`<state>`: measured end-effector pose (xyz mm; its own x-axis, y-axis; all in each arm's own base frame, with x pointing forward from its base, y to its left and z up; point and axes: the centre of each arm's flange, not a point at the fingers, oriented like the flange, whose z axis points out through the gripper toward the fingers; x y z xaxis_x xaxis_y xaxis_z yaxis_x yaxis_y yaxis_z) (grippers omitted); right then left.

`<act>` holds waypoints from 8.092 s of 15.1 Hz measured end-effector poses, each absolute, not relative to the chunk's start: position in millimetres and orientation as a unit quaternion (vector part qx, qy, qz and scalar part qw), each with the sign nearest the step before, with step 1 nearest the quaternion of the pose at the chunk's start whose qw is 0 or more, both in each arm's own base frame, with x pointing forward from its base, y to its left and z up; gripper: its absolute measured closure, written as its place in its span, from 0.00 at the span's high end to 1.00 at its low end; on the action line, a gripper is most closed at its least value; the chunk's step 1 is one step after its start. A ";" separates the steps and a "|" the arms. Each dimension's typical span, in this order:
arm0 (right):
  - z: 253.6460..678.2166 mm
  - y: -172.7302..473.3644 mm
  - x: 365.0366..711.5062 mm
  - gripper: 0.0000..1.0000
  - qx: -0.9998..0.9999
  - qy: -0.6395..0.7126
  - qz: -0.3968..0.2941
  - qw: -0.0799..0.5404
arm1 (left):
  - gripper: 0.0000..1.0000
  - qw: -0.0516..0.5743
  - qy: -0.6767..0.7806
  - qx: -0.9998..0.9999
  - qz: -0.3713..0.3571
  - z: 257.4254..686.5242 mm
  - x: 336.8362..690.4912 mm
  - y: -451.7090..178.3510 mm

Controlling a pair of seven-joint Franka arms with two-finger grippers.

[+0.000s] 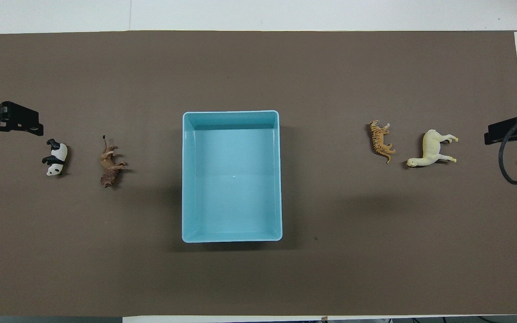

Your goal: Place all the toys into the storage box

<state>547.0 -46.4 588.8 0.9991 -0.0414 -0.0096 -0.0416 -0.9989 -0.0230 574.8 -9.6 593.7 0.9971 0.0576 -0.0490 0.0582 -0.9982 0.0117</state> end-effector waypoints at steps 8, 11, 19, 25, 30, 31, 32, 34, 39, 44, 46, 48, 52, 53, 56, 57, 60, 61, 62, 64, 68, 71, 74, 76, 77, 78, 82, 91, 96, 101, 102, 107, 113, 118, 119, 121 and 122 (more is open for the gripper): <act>589.0 -44.2 547.3 1.00 -1.000 0.020 0.005 0.016 | 1.00 0.006 0.029 0.999 -0.029 589.5 574.0 -8.2; 584.7 -47.0 551.1 1.00 -1.000 0.020 0.003 0.009 | 1.00 0.007 0.032 0.999 -0.026 576.8 570.1 -4.2; 483.0 -64.8 598.7 1.00 -0.999 0.033 -0.002 0.003 | 1.00 0.008 0.043 0.999 0.029 442.7 550.8 4.2; 376.9 -68.0 616.0 1.00 -0.999 0.035 0.019 0.000 | 1.00 0.007 0.070 0.997 0.023 363.8 539.1 -0.8; 338.4 -69.1 598.7 1.00 -0.998 0.038 0.042 0.002 | 1.00 0.009 0.089 0.995 0.047 330.1 531.2 -4.9; 336.6 -69.5 598.0 1.00 -0.998 0.038 0.041 0.002 | 1.00 0.010 0.100 0.994 0.051 329.6 531.7 -7.0; 334.1 -69.6 597.3 1.00 -0.999 0.038 0.038 0.001 | 1.00 0.011 0.109 0.992 0.055 329.8 532.6 -9.1; 328.1 -69.5 595.1 1.00 -0.999 0.038 0.033 0.001 | 1.00 0.012 0.117 0.991 0.059 329.0 533.8 -12.8; 307.6 -70.9 585.1 1.00 -0.999 0.040 0.026 0.000 | 1.00 0.015 0.143 0.988 0.056 310.5 537.4 -26.2; 302.2 -84.6 582.5 1.00 -0.999 0.049 0.015 -0.001 | 0.69 0.016 0.142 0.988 0.056 306.7 540.0 -39.7; 299.3 -87.5 582.8 0.96 -0.999 0.051 0.013 -0.002 | 0.44 0.015 0.145 0.988 0.051 304.4 539.0 -38.3; 298.2 -87.5 583.0 0.91 -0.999 0.051 0.013 -0.002 | 0.37 0.015 0.150 0.987 0.051 303.9 539.1 -38.0; 298.9 -87.4 583.3 0.44 -0.999 0.051 0.012 -0.002 | 0.37 0.014 0.153 0.987 0.047 304.5 539.4 -38.2; 299.4 -87.4 583.5 0.42 -0.999 0.051 0.011 -0.002 | 0.37 0.013 0.153 0.987 0.039 306.8 540.9 -38.4; 314.7 -86.7 590.9 0.42 -0.999 0.050 0.019 -0.001 | 0.37 0.007 0.152 0.988 0.010 343.4 562.5 -41.0; 330.9 -86.7 597.5 0.41 -0.998 0.049 0.026 0.000 | 0.37 0.007 0.155 0.988 0.003 361.9 571.6 -42.5; 399.7 -85.7 618.2 0.41 -0.998 0.058 0.031 0.002 | 0.37 0.015 0.187 0.982 -0.007 413.0 590.5 -65.0; 420.7 -80.8 622.6 0.41 -0.997 0.066 0.030 0.001 | 0.37 0.019 0.203 0.979 -0.005 427.6 594.9 -86.9; 437.7 -70.8 626.2 0.41 -0.997 0.072 0.030 0.001 | 0.37 0.023 0.215 0.976 0.000 438.7 597.5 -115.7; 459.7 -44.8 632.0 0.41 -0.996 0.080 0.027 -0.014 | 0.37 0.030 0.233 0.972 0.006 448.4 590.2 -193.5; 454.9 -35.5 634.7 0.41 -0.996 0.084 0.031 -0.027 | 0.38 0.041 0.248 0.968 0.013 435.2 558.3 -297.6; 449.4 -39.9 635.2 0.41 -0.995 0.088 0.036 -0.027 | 0.65 0.036 0.250 0.967 0.008 426.4 554.6 -302.0; 449.1 -40.2 635.1 0.41 -0.995 0.094 0.037 -0.027 | 0.96 0.034 0.255 0.966 0.008 426.0 557.3 -296.1; 449.3 -31.5 635.7 0.41 -0.992 0.115 0.035 -0.028 | 1.00 0.022 0.259 0.965 -0.002 423.6 558.0 -287.8; 449.9 -18.0 636.4 0.41 -0.991 0.126 0.034 -0.029 | 1.00 0.009 0.257 0.966 -0.005 422.9 560.1 -277.1; 450.7 2.3 636.9 0.41 -0.989 0.139 0.032 -0.031 | 1.00 -0.006 0.248 0.969 -0.006 423.0 565.0 -259.9; 454.4 134.4 621.5 0.41 -0.979 0.200 0.029 -0.040 | 1.00 -0.021 0.173 0.985 -0.019 424.7 601.1 -135.3; 488.3 383.9 519.7 0.41 -0.966 0.257 0.019 0.024 | 1.00 -0.018 -0.024 0.999 -0.026 379.1 588.1 43.4; 479.5 418.5 501.0 0.41 -0.968 0.246 0.022 0.042 | 1.00 -0.037 -0.087 0.996 0.000 360.1 564.9 81.1; 460.3 384.1 540.7 0.41 -0.967 0.248 -0.002 0.059 | 1.00 -0.039 -0.102 0.994 0.013 336.7 552.1 94.4; 459.0 378.2 545.5 0.41 -0.967 0.247 -0.006 0.062 | 1.00 -0.039 -0.099 0.994 0.015 333.1 550.5 98.5; 455.2 393.4 535.8 0.59 -0.971 0.231 -0.005 0.061 | 1.00 -0.039 -0.100 0.994 0.016 307.7 552.0 98.7; 479.1 373.4 543.1 1.00 -0.981 0.192 0.000 0.000 | 1.00 -0.040 -0.098 0.994 0.021 295.2 555.3 102.4; 487.6 197.6 626.7 1.00 -0.998 0.061 0.002 -0.002 | 1.00 -0.039 -0.100 0.994 0.022 289.1 556.8 100.5; 484.1 175.9 633.5 1.00 -0.999 0.054 0.000 -0.001 | 0.93 -0.039 -0.099 0.994 0.023 289.3 557.2 100.4; 472.1 152.3 641.7 1.00 -0.998 0.058 -0.016 0.006 | 0.69 -0.040 -0.098 0.994 0.026 293.6 560.5 100.9; 463.9 149.2 642.1 1.00 -0.998 0.057 -0.021 0.008 | 0.57 -0.041 -0.097 0.994 0.026 296.3 562.3 101.8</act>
